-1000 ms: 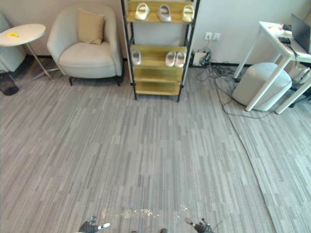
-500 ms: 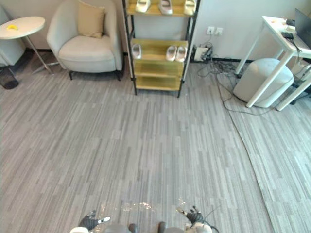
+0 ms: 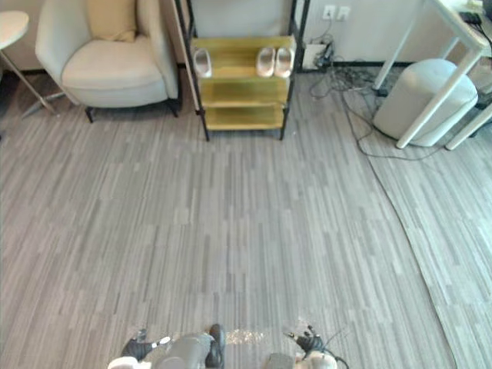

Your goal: Organize the slippers on the shoe rack

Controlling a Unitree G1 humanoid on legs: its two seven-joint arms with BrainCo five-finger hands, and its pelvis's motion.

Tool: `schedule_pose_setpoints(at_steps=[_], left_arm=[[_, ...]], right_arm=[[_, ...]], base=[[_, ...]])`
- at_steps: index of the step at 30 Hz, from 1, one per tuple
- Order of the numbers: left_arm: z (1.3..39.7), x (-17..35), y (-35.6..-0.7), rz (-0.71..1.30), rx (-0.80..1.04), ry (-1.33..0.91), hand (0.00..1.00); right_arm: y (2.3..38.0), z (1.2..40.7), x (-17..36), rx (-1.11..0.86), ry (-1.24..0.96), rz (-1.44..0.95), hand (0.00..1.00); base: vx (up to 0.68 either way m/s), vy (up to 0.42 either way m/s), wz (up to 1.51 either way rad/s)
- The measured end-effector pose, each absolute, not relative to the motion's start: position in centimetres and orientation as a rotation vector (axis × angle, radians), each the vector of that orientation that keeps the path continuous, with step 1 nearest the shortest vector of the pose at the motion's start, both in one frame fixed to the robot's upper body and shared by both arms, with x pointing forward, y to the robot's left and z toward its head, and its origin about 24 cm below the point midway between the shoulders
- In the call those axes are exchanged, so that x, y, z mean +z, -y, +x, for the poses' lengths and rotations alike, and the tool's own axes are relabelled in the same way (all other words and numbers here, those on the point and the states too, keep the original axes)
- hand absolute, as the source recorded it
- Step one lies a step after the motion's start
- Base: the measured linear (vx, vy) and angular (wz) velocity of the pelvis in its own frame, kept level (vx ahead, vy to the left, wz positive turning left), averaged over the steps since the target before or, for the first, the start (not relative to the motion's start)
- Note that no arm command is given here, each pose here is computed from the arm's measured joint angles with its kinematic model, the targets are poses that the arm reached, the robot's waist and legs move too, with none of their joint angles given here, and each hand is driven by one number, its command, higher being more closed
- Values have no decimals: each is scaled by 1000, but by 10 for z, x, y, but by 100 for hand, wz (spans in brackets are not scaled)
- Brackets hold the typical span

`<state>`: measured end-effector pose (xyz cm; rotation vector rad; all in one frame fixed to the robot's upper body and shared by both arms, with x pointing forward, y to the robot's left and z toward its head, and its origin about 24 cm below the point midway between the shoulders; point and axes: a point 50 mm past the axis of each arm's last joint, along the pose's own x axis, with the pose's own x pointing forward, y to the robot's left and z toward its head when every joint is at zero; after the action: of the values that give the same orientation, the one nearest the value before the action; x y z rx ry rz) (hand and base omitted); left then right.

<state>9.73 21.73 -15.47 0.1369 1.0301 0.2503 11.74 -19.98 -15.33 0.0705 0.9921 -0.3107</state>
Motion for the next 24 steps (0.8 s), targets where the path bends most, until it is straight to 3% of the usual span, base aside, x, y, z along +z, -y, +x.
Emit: schedule_pose_setpoints(at_steps=[8, 11, 12, 24], left_arm=[[127, -151, -192, 127, 155, -964, 0], [125, -152, -188, 112, 151, -971, 0], [132, -151, -183, 81, 166, -959, 0], [138, -146, -175, 1, 214, -911, 0]], right_arm=[[200, 143, -143, -280, -903, 51, 0], [199, 133, -146, -284, -925, 63, 0], [204, 150, -140, -275, -891, 36, 0], [200, 141, -144, -285, -913, 76, 0]], base=[[524, -77, 20], [576, -183, 24], [455, -190, -15], [358, -96, 15]])
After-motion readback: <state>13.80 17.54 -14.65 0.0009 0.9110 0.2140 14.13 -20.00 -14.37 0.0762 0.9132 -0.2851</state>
